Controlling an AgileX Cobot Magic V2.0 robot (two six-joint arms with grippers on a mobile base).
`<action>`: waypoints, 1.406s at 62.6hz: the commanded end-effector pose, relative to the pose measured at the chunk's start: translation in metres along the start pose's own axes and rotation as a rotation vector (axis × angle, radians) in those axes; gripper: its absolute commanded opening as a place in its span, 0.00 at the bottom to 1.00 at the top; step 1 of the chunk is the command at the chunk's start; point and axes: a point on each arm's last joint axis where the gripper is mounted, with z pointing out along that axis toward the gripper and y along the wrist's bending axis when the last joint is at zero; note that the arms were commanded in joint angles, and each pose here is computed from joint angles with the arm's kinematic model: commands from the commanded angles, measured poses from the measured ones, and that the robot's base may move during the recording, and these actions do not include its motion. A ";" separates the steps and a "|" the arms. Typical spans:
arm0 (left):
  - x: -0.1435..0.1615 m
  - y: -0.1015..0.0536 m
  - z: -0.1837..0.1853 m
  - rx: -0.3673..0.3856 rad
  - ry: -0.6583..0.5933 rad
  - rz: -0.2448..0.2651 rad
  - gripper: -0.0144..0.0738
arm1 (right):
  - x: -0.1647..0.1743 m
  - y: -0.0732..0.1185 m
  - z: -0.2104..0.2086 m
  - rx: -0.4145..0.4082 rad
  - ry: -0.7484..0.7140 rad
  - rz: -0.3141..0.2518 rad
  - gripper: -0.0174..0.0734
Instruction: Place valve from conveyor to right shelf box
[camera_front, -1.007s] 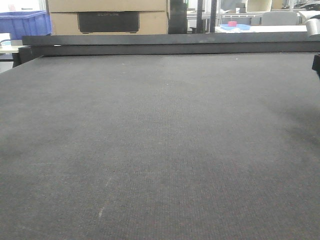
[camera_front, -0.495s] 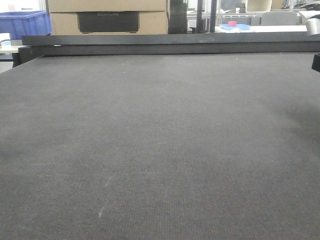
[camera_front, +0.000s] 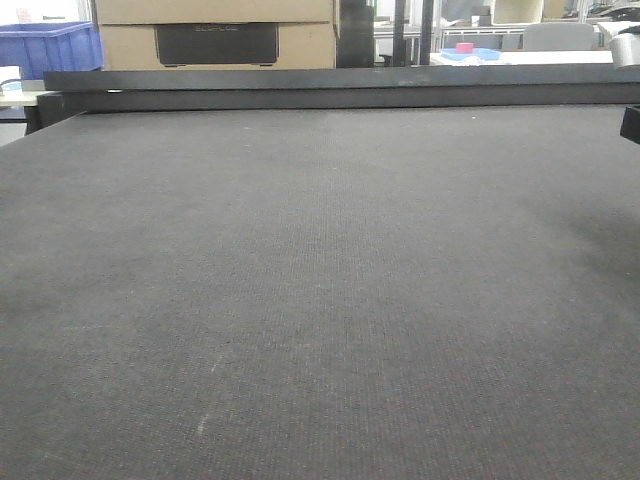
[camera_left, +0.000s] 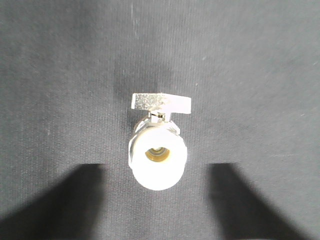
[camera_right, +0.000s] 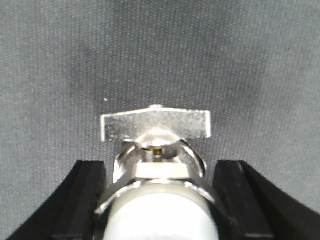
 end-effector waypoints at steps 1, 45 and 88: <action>-0.003 -0.001 0.005 0.000 0.015 0.023 0.75 | -0.003 -0.003 0.000 0.014 -0.035 -0.002 0.01; 0.010 -0.001 0.069 -0.001 0.056 0.073 0.75 | -0.002 -0.002 0.000 0.013 -0.022 -0.002 0.01; 0.007 -0.003 0.068 0.020 0.056 0.059 0.75 | 0.000 -0.002 -0.002 0.013 -0.017 -0.002 0.01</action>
